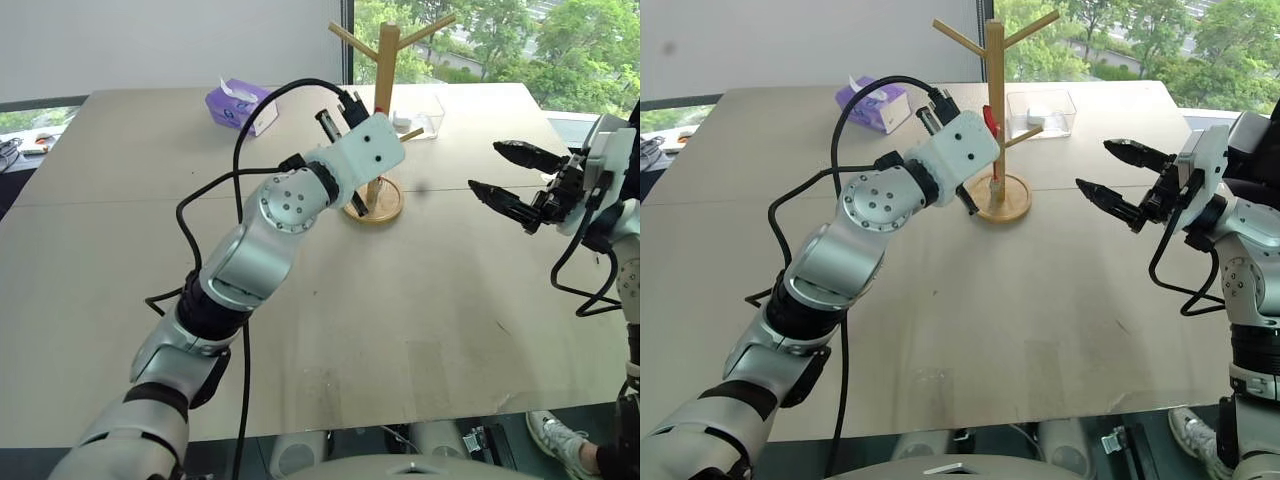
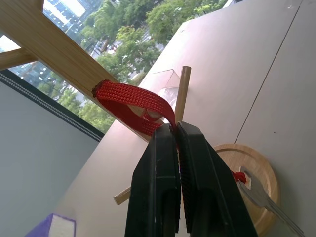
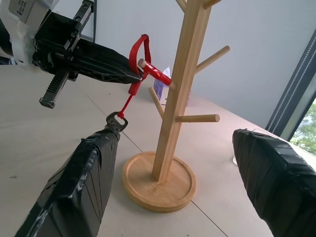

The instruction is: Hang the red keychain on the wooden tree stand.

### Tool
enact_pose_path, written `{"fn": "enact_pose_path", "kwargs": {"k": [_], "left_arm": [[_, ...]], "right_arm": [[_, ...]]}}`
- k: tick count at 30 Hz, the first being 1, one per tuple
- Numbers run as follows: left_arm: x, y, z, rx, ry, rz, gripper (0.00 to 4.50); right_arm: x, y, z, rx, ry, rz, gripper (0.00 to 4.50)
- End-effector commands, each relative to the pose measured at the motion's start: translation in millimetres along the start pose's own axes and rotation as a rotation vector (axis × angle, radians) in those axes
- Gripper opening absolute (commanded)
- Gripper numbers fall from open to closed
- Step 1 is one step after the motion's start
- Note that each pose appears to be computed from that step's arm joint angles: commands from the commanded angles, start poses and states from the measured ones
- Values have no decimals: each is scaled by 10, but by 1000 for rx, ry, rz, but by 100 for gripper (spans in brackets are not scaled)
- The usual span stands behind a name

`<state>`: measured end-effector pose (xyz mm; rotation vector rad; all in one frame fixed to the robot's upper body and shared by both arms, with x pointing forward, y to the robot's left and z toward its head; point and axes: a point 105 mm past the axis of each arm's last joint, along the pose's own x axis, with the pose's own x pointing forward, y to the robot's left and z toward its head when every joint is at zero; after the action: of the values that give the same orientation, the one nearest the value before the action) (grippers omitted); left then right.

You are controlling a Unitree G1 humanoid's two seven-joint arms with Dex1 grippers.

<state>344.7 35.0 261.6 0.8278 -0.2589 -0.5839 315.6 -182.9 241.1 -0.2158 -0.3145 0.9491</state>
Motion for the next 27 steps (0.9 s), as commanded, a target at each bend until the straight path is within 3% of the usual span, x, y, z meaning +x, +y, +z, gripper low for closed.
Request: {"fn": "enact_pose_path", "kwargs": {"k": [1,9,27], "left_arm": [[3,133,162,1,-52,65,2],[23,160,175,31,-40,125,2],[-122,161,74,-100,18,137,2]], "right_arm": [[-18,0,143,-51,-37,-5,393],[0,1,149,-53,-38,-2,393],[5,28,104,-45,-27,7,393]]}}
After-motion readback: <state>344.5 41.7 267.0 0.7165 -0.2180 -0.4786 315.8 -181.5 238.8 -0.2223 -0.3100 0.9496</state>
